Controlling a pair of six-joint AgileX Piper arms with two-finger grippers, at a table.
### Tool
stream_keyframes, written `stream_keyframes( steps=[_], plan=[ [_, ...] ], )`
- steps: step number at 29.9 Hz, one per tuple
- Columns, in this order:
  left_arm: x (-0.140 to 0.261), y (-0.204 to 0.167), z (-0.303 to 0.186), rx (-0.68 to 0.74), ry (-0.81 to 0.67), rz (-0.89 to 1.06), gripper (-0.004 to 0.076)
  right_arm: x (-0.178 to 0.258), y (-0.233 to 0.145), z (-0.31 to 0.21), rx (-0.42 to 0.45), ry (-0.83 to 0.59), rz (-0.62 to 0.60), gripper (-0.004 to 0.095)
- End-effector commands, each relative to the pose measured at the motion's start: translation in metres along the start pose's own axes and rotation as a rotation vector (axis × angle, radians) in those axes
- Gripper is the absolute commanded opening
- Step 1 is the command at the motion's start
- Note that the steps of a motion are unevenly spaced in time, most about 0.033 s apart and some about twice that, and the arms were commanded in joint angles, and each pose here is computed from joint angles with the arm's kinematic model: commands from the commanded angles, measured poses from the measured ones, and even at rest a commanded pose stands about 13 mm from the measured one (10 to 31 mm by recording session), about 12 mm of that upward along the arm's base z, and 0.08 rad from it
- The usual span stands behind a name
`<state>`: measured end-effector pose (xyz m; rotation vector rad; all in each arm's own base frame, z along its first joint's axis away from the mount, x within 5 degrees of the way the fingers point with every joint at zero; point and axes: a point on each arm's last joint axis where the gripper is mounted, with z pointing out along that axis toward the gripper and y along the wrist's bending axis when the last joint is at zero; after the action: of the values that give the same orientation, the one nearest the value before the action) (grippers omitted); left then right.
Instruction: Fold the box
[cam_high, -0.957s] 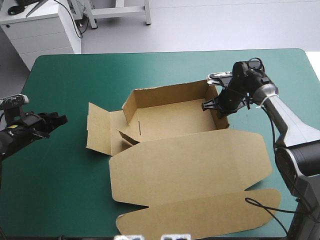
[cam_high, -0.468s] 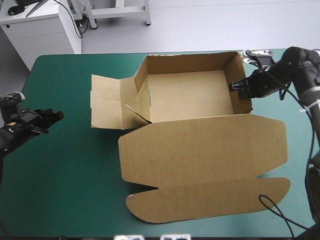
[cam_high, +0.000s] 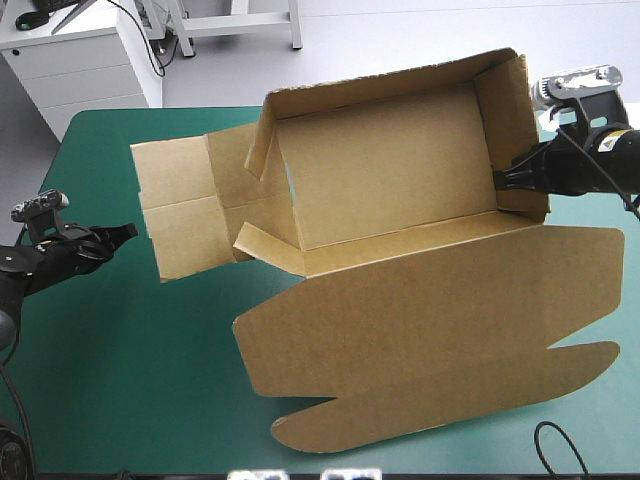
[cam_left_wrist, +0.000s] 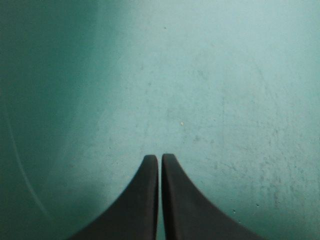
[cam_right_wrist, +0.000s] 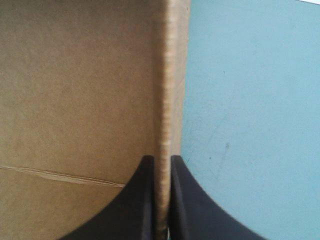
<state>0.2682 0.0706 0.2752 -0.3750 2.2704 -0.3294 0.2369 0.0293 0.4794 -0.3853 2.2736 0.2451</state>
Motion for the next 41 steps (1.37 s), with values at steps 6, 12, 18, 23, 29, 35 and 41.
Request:
stream_keyframes(
  steps=[6, 12, 18, 23, 29, 35, 41],
  plan=[
    [0.006, -0.039, 0.023, 0.129, 0.06, 0.119, -0.0008, -0.008, 0.015, -0.011, -0.139, -0.088, -0.024, -0.0018],
    [0.021, -0.09, 0.029, 0.253, 0.097, 0.306, -0.0008, -0.013, 0.007, 0.02, -0.176, -0.031, 0.008, -0.0017],
    [0.024, -0.114, 0.019, 0.424, 0.179, 0.251, -0.0008, -0.013, -0.012, 0.058, -0.115, 0.057, 0.017, -0.0016],
    [0.014, -0.131, 0.009, 0.573, 0.177, 0.126, -0.0008, -0.012, -0.017, 0.082, -0.108, 0.109, 0.02, -0.0015],
    [0.009, -0.143, -0.003, 0.7, 0.205, 0.086, -0.0008, -0.019, 0.0, 0.094, -0.022, 0.086, -0.064, -0.0012],
    [0.004, -0.149, -0.011, 0.76, 0.175, 0.021, -0.0008, -0.025, 0.018, 0.105, -0.003, 0.05, -0.07, -0.0012],
    [0.006, -0.149, -0.014, 0.756, 0.18, 0.052, -0.0008, -0.029, 0.035, 0.108, -0.05, 0.006, -0.062, -0.0012]
  ],
)
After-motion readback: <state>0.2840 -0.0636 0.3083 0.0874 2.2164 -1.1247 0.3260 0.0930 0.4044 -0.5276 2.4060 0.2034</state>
